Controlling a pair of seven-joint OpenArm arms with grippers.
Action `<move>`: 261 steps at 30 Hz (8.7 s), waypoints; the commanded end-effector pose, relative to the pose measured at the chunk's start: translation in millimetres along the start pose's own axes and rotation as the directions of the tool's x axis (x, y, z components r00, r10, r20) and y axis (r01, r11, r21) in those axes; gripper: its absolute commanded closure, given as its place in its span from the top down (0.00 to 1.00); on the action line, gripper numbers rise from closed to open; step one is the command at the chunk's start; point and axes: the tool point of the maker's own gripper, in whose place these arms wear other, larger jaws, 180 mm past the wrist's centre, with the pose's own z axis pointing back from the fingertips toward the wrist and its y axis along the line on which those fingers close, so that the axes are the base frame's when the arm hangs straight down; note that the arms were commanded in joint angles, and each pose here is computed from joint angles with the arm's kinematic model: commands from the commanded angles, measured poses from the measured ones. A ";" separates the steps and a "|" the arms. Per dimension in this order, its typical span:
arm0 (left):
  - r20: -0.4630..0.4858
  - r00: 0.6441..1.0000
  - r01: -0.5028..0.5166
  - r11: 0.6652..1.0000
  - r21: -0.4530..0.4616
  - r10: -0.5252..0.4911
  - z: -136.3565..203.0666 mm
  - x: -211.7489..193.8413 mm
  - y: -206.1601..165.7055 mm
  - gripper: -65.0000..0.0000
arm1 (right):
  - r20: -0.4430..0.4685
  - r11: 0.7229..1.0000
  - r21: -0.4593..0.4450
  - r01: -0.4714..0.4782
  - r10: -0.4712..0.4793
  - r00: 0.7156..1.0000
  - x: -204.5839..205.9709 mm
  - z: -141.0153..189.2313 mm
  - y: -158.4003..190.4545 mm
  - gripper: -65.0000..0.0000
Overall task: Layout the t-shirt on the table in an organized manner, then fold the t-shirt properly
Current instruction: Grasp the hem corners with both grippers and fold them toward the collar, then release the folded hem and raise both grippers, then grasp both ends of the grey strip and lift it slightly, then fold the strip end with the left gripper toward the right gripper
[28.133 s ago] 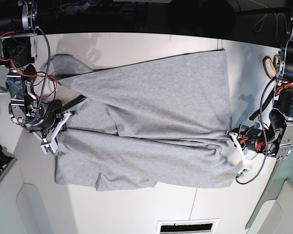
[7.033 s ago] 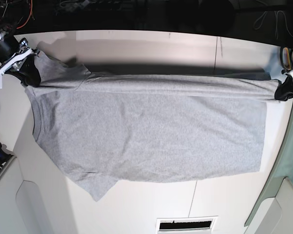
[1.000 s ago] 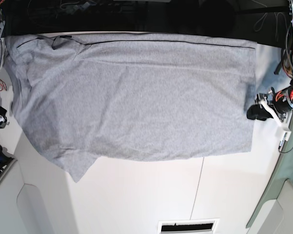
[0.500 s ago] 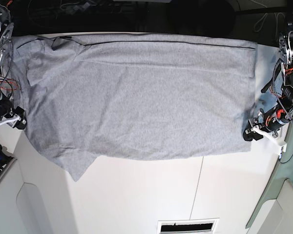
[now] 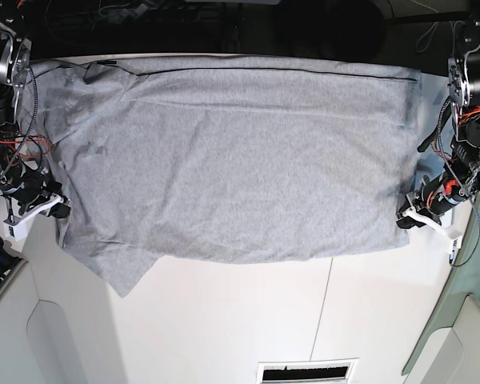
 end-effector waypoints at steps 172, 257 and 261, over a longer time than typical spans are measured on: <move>-0.286 0.956 0.028 0.994 -0.108 -0.058 144.5 -138.8 25.9 0.58 | 0.019 0.995 0.068 -0.073 0.072 0.997 -148.8 136.4 53.3 0.00; 0.034 0.851 0.408 0.617 -0.673 -0.525 81.2 -142.7 -310.8 0.58 | 0.110 0.992 -0.032 0.123 -0.118 0.987 -113.0 184.7 -5.4 0.64; 0.026 0.846 0.396 0.596 -0.699 -0.532 82.9 -152.6 -325.5 0.58 | 0.056 0.985 0.018 0.169 -0.170 0.984 -132.8 171.5 5.4 0.64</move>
